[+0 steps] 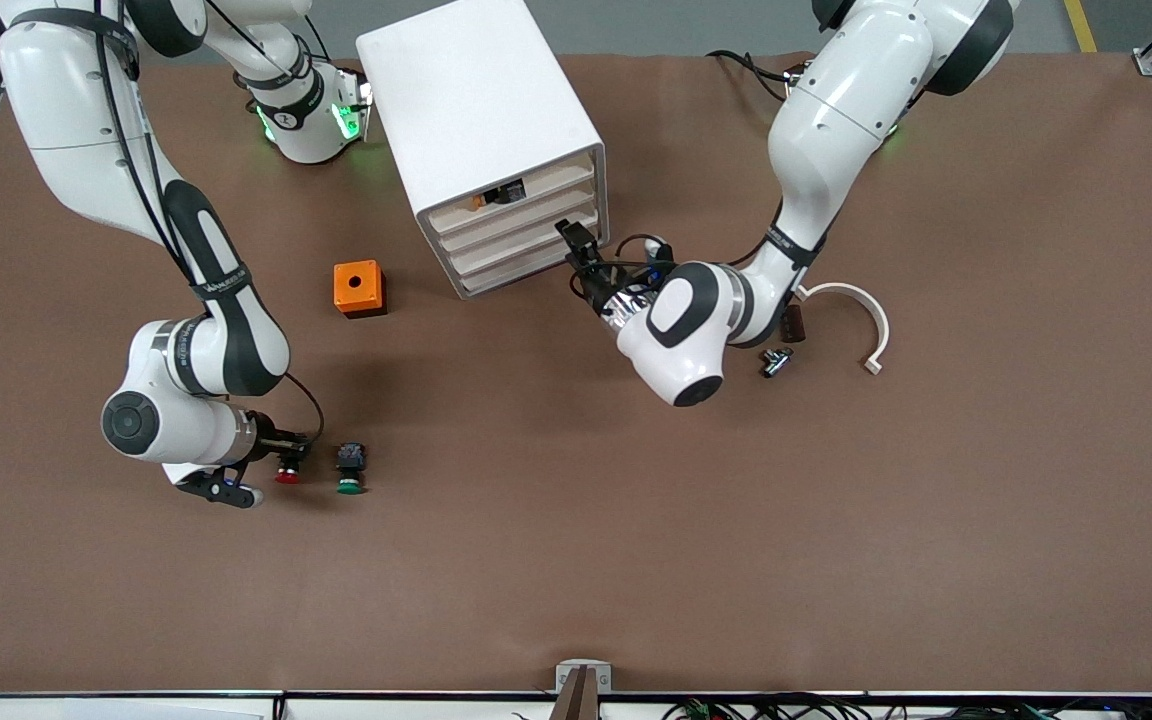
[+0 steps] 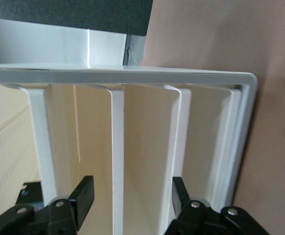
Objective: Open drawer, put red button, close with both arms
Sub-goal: 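Grasp the red button with the right gripper while the left gripper pulls the drawer open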
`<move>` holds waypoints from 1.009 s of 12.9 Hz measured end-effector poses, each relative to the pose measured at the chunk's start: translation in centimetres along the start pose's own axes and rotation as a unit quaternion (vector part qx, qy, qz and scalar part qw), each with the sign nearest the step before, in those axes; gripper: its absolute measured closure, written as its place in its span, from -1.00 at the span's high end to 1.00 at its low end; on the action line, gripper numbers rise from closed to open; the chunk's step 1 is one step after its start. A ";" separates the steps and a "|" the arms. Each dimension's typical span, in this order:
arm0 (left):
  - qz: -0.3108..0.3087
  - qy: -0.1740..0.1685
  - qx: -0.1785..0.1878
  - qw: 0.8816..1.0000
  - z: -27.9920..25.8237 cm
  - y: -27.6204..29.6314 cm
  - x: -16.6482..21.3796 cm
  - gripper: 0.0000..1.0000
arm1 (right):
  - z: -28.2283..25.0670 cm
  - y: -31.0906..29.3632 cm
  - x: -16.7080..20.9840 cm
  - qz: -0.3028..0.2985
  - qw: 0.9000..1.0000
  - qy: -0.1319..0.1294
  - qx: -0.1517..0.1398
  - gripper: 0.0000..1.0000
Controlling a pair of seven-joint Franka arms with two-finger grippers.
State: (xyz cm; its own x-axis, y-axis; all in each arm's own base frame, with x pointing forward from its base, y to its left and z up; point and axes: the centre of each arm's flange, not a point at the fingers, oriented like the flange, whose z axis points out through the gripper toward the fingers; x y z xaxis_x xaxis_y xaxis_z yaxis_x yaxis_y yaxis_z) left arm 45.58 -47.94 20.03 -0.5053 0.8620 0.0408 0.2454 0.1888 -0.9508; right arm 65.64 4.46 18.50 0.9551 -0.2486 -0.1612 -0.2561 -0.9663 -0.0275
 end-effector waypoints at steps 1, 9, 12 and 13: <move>0.000 0.006 0.006 1.000 1.4 -0.1 -0.3 0.35 | -0.3 -0.4 0.1 -0.003 1.000 0.002 0.001 -0.17; 0.004 0.030 0.016 0.999 5.2 -0.7 -1.1 -0.61 | -3.5 -1.4 -0.3 -0.010 1.000 -0.020 -0.006 -0.17; 0.018 0.020 0.016 0.999 3.2 -0.4 -0.8 -0.73 | -5.9 -1.7 -0.6 -0.004 1.000 -0.018 -0.004 -0.17; 0.022 0.013 0.018 1.000 2.0 0.0 -0.6 -0.73 | -6.6 -1.7 -0.8 0.000 1.000 -0.017 -0.004 -0.17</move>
State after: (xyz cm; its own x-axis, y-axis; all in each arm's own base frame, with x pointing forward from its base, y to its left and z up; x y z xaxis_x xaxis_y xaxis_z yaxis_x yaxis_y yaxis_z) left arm 44.24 -49.34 19.43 -0.4724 0.8814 0.0070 0.2372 0.1347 -0.9621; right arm 66.31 5.90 25.21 0.9495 -0.2457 -0.1952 -0.2542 -0.9669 -0.0194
